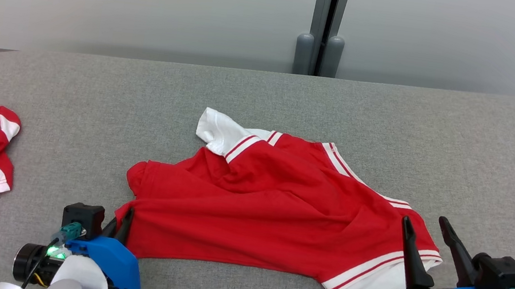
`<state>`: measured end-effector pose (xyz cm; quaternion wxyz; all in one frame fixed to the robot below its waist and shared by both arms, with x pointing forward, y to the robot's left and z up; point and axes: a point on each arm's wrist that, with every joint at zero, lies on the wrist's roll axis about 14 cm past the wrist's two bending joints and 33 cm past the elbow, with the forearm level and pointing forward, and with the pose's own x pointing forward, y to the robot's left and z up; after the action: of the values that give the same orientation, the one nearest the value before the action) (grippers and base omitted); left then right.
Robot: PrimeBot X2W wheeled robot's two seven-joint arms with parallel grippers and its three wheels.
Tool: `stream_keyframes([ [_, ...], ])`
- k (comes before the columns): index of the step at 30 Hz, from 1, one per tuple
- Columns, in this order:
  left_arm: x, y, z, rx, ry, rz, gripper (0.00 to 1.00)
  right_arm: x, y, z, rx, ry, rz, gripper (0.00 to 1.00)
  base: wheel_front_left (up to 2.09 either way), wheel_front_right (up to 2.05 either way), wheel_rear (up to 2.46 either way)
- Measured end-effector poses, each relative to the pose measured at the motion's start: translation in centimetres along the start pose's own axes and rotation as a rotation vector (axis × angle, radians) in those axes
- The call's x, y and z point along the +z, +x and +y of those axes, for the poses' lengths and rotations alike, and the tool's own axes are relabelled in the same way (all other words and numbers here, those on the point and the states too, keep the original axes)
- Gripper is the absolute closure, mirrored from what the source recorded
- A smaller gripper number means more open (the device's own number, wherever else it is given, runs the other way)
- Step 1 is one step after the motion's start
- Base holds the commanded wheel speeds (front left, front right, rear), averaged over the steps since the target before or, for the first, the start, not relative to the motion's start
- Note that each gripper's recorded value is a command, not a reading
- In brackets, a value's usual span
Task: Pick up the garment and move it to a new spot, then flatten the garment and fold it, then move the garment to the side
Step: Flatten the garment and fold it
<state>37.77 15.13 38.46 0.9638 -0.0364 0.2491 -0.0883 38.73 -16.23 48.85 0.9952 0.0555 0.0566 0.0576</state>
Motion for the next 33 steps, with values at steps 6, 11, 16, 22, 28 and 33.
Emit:
stream_keyframes([
  [6, 1.9, 0.2, 0.3, 0.005, -0.021, -0.114, 0.0, 0.2, 0.0, -0.4, -0.012, 0.0, -0.006, 0.0, 0.0, 0.0, 0.0],
  [11, 4.4, -0.9, 0.8, 0.018, -0.076, -0.272, 0.0, 0.7, 0.2, -0.3, -0.008, 0.0, -0.021, 0.0, 0.0, 0.0, 0.0],
  [16, 6.3, -2.6, 1.4, 0.031, -0.116, -0.387, 0.0, 1.1, 0.4, 0.0, 0.002, 0.0, -0.032, 0.0, 0.0, 0.0, 0.0],
  [22, 10.2, -5.3, 1.4, 0.044, -0.118, -0.557, 0.0, 1.2, 0.3, 0.2, 0.008, 0.005, -0.032, 0.0, 0.0, 0.0, 0.0],
  [28, 9.9, -7.0, 1.3, 0.059, -0.102, -0.584, 0.0, 0.0, -0.4, -0.5, -0.016, 0.013, 0.019, 0.0, 0.0, 0.0, 0.0],
  [33, 9.0, -6.9, 1.1, 0.061, -0.096, -0.562, 0.0, -2.5, -0.2, -2.3, -0.067, 0.007, 0.198, 0.0, 0.0, 0.0, 0.0],
])
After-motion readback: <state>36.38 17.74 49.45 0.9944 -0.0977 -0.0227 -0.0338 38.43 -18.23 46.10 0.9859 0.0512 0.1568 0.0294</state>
